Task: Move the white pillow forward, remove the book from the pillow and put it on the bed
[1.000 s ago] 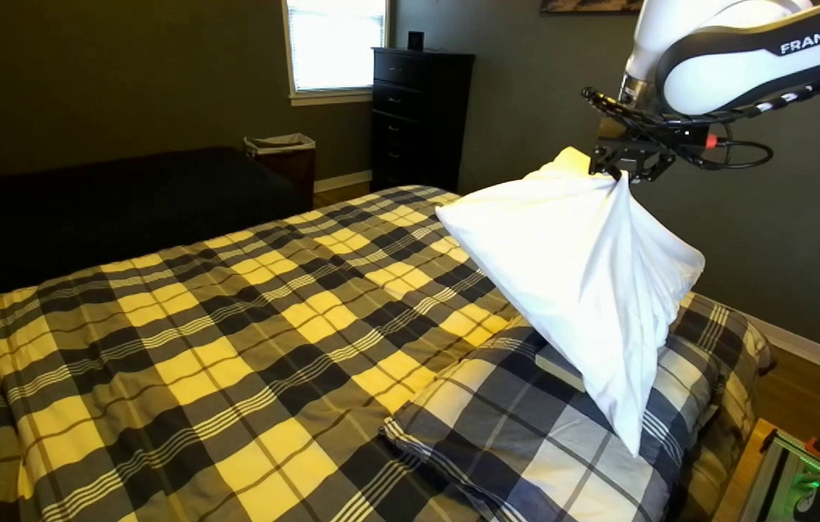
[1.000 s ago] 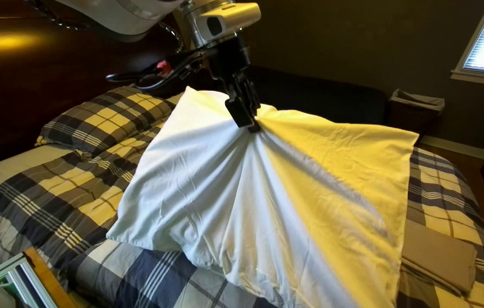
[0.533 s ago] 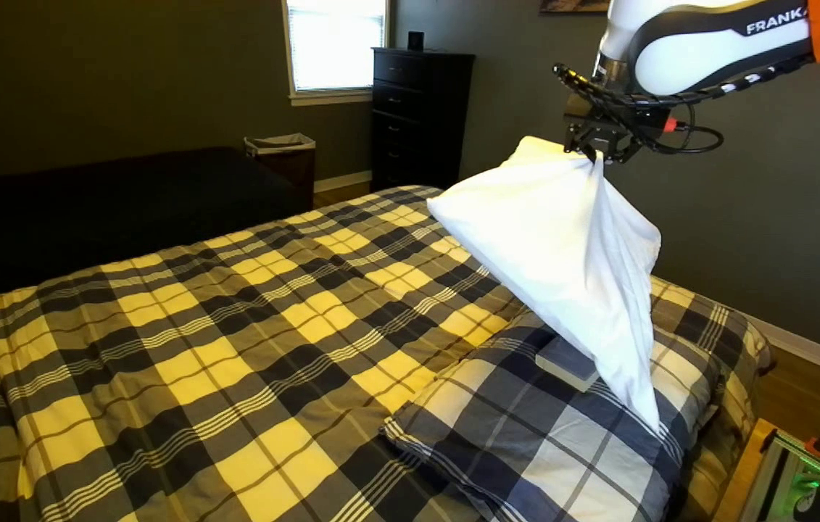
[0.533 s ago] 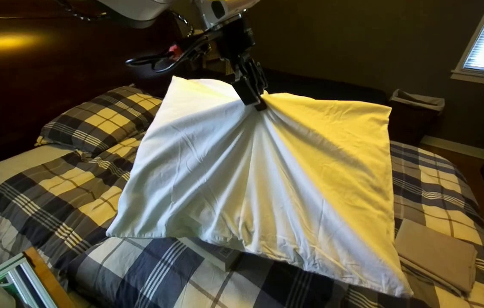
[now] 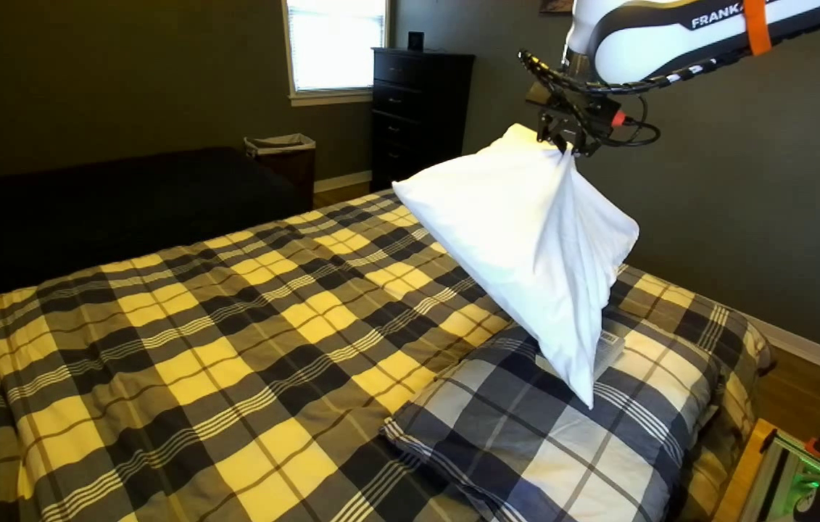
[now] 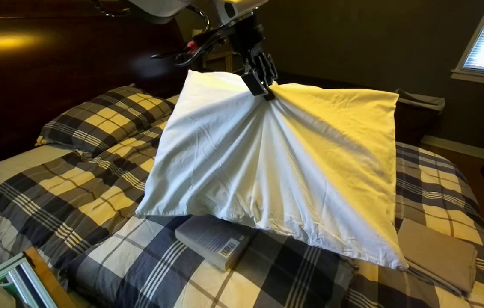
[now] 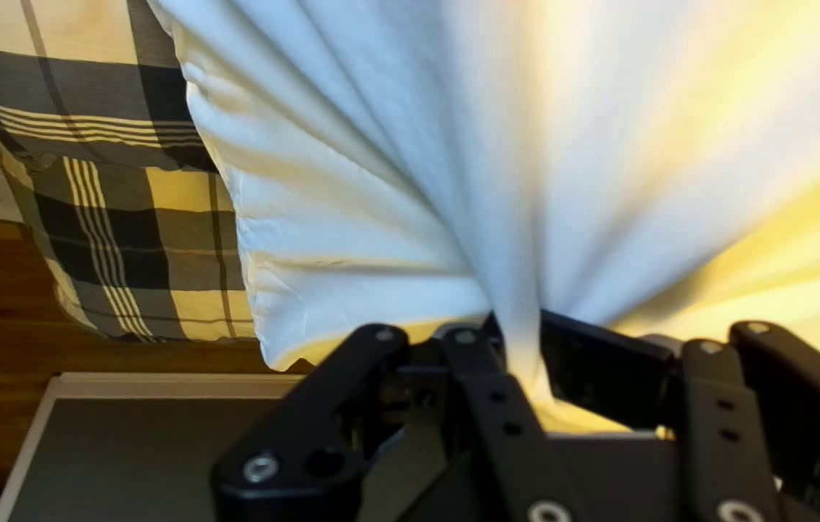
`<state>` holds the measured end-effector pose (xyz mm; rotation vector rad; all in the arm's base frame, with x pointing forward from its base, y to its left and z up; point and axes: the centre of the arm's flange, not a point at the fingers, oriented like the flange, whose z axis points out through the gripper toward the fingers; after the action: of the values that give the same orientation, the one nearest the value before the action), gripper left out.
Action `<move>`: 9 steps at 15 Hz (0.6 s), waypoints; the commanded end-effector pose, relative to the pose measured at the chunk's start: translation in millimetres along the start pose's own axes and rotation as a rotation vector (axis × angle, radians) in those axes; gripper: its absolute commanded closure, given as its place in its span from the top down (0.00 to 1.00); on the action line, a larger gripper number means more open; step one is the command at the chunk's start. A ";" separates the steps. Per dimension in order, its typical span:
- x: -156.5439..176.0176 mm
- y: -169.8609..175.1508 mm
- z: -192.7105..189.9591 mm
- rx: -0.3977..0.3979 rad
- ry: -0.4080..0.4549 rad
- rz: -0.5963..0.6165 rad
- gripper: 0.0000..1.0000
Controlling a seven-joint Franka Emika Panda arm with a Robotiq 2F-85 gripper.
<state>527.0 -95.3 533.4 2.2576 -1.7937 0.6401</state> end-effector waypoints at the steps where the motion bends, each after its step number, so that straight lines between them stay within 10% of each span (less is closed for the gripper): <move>1: 0.3 -1.3 0.7 -0.001 -0.001 0.001 0.00; 9: 2.3 -8.4 6.0 -0.002 0.002 0.004 0.00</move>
<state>529.0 -96.6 528.6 2.2524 -1.7952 0.6154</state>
